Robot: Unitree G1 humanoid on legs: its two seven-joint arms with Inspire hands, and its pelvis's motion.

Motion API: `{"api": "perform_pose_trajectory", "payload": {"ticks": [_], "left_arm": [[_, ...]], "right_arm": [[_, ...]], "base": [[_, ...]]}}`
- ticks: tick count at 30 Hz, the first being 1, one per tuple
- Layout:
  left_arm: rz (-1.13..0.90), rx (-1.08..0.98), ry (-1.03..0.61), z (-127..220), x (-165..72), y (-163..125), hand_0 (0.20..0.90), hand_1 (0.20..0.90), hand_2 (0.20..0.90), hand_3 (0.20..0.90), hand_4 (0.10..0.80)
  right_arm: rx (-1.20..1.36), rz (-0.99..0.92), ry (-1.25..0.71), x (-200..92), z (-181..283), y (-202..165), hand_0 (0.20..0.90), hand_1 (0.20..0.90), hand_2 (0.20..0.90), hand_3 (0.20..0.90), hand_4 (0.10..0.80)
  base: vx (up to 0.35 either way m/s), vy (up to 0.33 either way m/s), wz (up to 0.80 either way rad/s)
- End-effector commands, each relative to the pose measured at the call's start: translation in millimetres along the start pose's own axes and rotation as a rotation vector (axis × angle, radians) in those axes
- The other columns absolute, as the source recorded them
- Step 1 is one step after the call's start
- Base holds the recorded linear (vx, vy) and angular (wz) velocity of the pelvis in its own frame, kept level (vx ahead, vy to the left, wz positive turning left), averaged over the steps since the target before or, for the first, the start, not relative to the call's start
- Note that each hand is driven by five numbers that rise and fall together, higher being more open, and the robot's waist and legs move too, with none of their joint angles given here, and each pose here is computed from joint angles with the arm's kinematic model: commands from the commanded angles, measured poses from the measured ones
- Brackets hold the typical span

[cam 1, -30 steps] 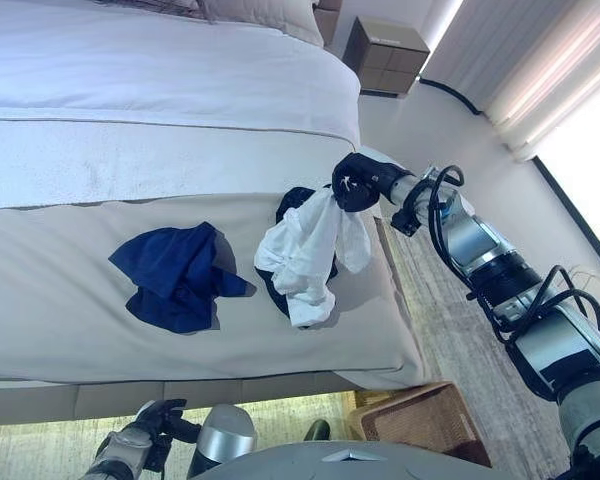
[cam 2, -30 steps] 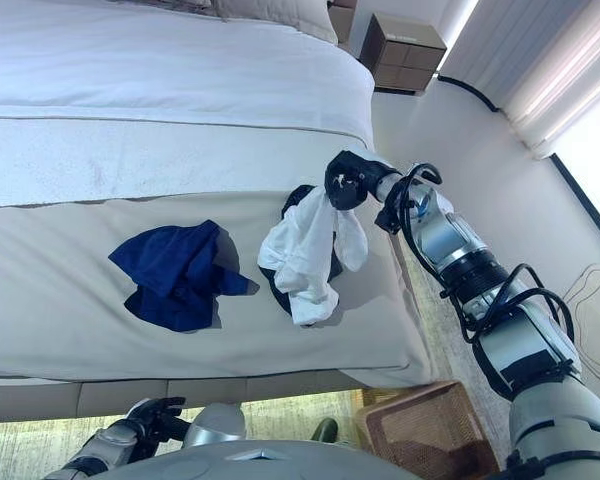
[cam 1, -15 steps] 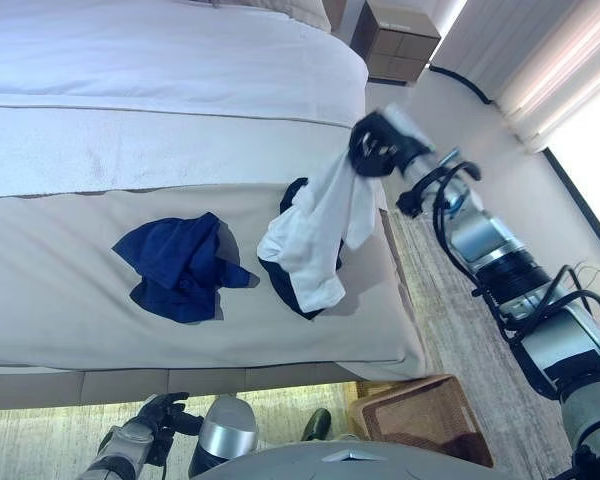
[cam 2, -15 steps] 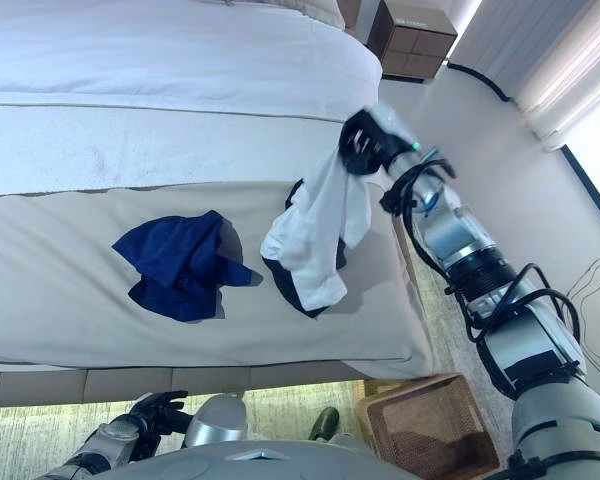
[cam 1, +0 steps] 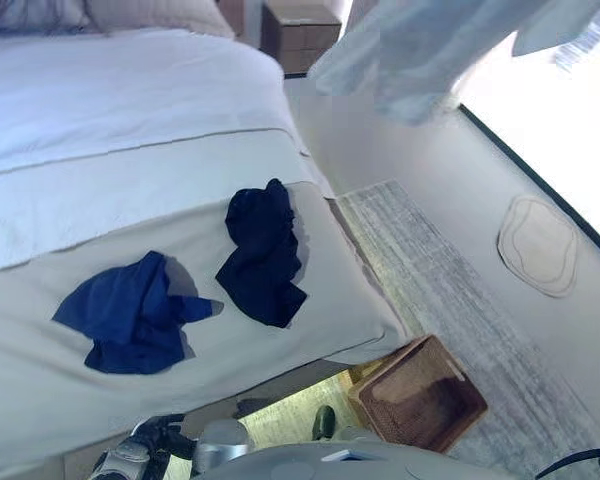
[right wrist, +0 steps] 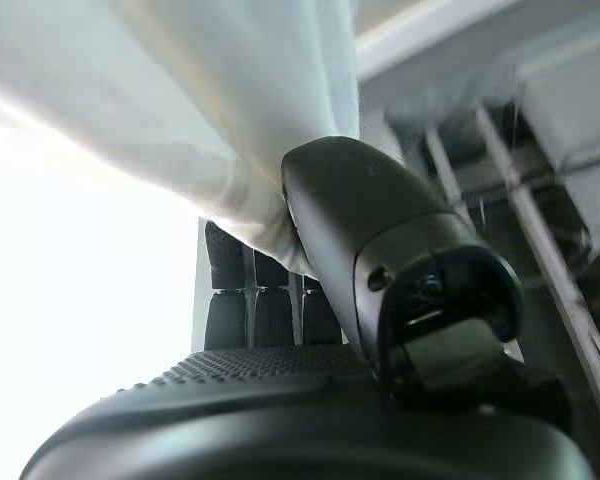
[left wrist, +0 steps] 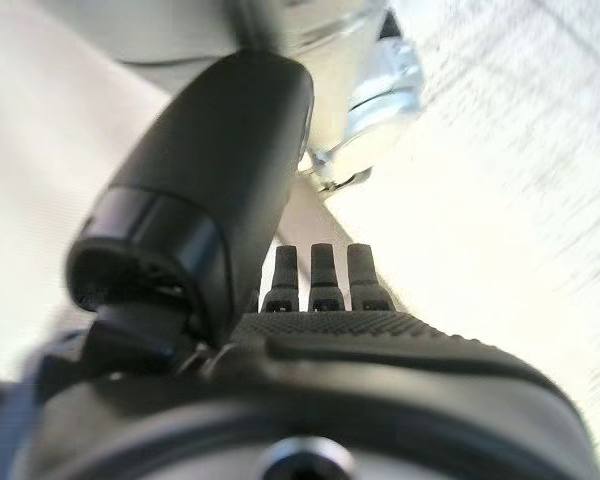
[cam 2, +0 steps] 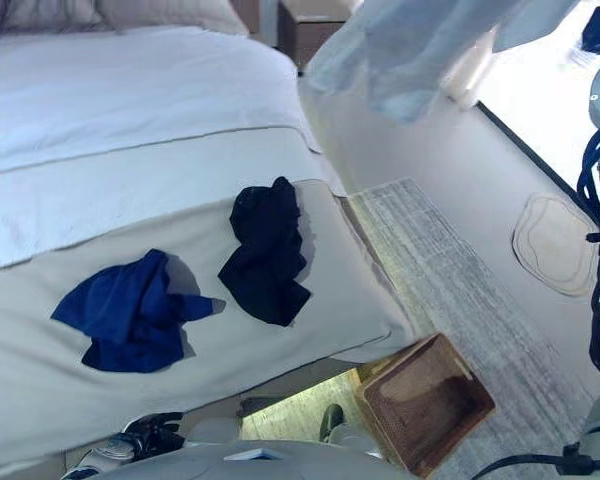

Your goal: Pick up the clothes from the bed and place them into the basket

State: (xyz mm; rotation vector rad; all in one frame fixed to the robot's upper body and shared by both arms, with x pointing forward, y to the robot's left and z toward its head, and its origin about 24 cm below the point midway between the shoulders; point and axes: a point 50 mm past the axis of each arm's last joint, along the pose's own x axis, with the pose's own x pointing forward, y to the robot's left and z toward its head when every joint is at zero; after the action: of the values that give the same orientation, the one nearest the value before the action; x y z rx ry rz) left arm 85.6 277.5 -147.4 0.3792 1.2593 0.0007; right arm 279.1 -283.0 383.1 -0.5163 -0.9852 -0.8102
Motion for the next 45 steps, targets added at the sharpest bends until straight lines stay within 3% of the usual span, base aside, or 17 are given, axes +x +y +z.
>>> {"api": "perform_pose_trajectory", "payload": {"ticks": [1, 12, 17, 21, 25, 33, 39, 45], "left_arm": [[-0.055, 0.081, -0.06, 22, 3, -8, 0.9, 0.9, 0.9, 0.9, 0.8], [-0.085, 0.122, -0.065, 31, 3, -12, 0.9, 0.9, 0.9, 0.9, 0.8], [-0.071, 0.133, -0.032, 27, 3, -6, 0.9, 0.9, 0.9, 0.9, 0.8], [-0.069, 0.124, -0.037, 29, 4, -4, 0.9, 0.9, 0.9, 0.9, 0.8], [-0.077, 0.108, -0.074, 33, 4, -7, 0.9, 0.9, 0.9, 0.9, 0.8], [-0.067, 0.082, -0.176, 55, 3, -13, 0.9, 0.9, 0.9, 0.9, 0.8], [-0.068, 0.002, -0.355, 101, -1, -23, 0.9, 0.9, 0.9, 0.9, 0.8], [-0.114, -0.048, -0.382, 101, -2, -35, 0.9, 0.9, 0.9, 0.9, 0.8]], "right_arm": [[0.011, -0.152, -0.218, 29, 42, -37, 0.3, 0.3, 0.3, 0.2, 0.1], [-0.079, -0.012, -0.139, 17, 20, -34, 0.3, 0.3, 0.3, 0.2, 0.1], [-0.166, 0.227, 0.04, -10, -23, -20, 0.3, 0.3, 0.3, 0.2, 0.1], [-0.257, 0.402, 0.204, -52, -66, -9, 0.3, 0.3, 0.3, 0.2, 0.1], [-0.349, 0.566, 0.397, -129, -113, 0, 0.3, 0.3, 0.3, 0.2, 0.1], [-0.43, 0.664, 0.523, -203, -139, 1, 0.3, 0.3, 0.3, 0.2, 0.1], [-0.395, 0.61, 0.452, -193, -132, 19, 0.3, 0.3, 0.3, 0.2, 0.1], [-0.396, 0.537, 0.387, -182, -127, 16, 0.3, 0.3, 0.3, 0.2, 0.1]], "base": [[-0.019, -0.019, -0.36], [-0.032, -0.025, -0.23], [-0.046, -0.057, -0.27], [-0.033, -0.054, -0.22], [-0.013, -0.084, -0.28], [-0.059, -0.1, -0.16], [-0.21, -0.013, -0.1], [-0.011, -0.008, 0.0]]}}
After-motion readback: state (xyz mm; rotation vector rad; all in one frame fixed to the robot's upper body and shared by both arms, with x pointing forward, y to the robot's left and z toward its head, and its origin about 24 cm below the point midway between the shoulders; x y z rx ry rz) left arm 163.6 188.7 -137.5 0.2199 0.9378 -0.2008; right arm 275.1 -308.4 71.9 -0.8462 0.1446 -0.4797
